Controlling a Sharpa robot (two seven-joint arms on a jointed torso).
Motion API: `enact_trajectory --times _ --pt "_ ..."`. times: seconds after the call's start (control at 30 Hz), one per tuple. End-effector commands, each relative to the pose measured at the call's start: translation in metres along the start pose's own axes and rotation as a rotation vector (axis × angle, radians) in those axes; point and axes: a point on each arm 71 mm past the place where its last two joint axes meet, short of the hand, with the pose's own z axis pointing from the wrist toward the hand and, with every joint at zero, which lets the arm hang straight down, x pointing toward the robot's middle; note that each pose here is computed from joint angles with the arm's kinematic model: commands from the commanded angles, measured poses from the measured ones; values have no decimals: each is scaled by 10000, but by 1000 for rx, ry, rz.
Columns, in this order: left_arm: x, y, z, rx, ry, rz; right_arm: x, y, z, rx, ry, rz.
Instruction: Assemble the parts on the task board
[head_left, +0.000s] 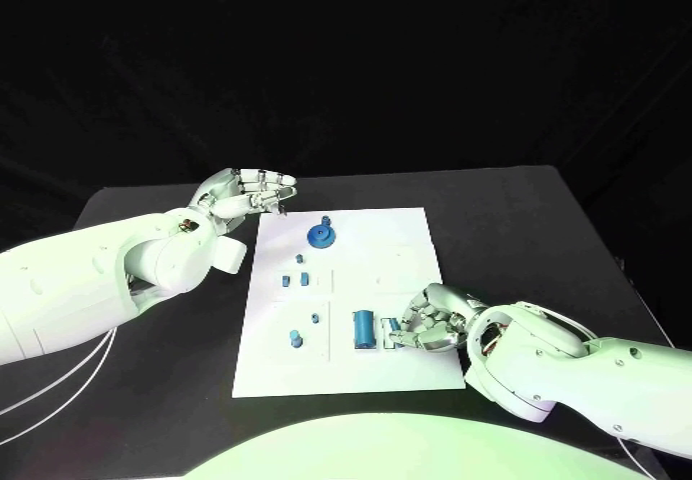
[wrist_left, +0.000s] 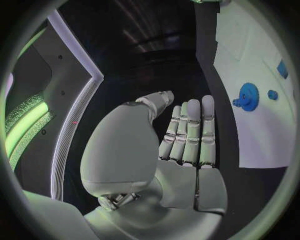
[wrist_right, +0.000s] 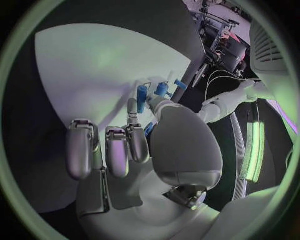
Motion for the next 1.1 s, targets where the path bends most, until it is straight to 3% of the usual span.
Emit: enact_trajectory --times 0.03,0.47,1.1 --pt "29 -12 3 9 18 -11 36 4 23 12 13 22" --pt "31 -9 4 5 21 -12 85 46 72 14 21 17" --pt "16 -2 2 -3 21 -11 83 58 5 -1 24 15"
